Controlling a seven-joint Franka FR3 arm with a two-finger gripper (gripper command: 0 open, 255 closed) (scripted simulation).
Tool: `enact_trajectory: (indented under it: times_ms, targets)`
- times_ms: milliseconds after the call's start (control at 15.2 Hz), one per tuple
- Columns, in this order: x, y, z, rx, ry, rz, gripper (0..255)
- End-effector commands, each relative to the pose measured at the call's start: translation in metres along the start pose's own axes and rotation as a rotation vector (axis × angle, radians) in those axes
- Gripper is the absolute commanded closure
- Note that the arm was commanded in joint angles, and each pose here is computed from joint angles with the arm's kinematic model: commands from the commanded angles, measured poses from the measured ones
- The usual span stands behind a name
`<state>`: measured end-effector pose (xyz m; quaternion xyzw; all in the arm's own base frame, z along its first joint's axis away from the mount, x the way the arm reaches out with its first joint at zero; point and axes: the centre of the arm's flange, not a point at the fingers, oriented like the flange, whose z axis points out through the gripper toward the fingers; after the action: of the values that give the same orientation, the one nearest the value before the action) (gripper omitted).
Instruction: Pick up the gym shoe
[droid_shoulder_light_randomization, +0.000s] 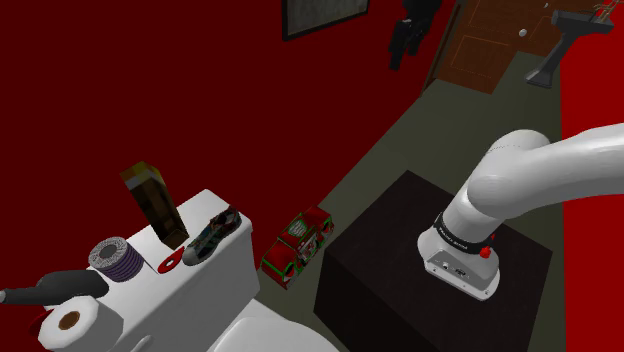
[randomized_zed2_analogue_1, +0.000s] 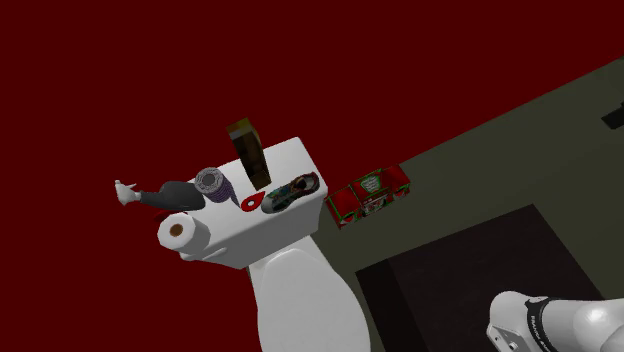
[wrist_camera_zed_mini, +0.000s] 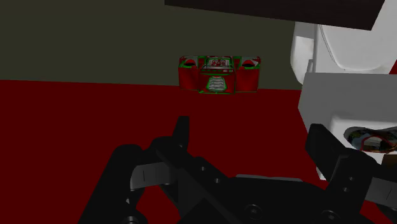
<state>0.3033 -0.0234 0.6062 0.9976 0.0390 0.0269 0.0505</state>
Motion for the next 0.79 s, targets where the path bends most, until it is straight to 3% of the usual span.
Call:
enact_trajectory:
  times_ms: [0, 726]
  targets:
    - [0.000, 0.000, 0.000, 0.000, 0.000, 0.000, 0]
    - [0.096, -0.061, 0.082, 0.013, 0.031, -0.288, 0]
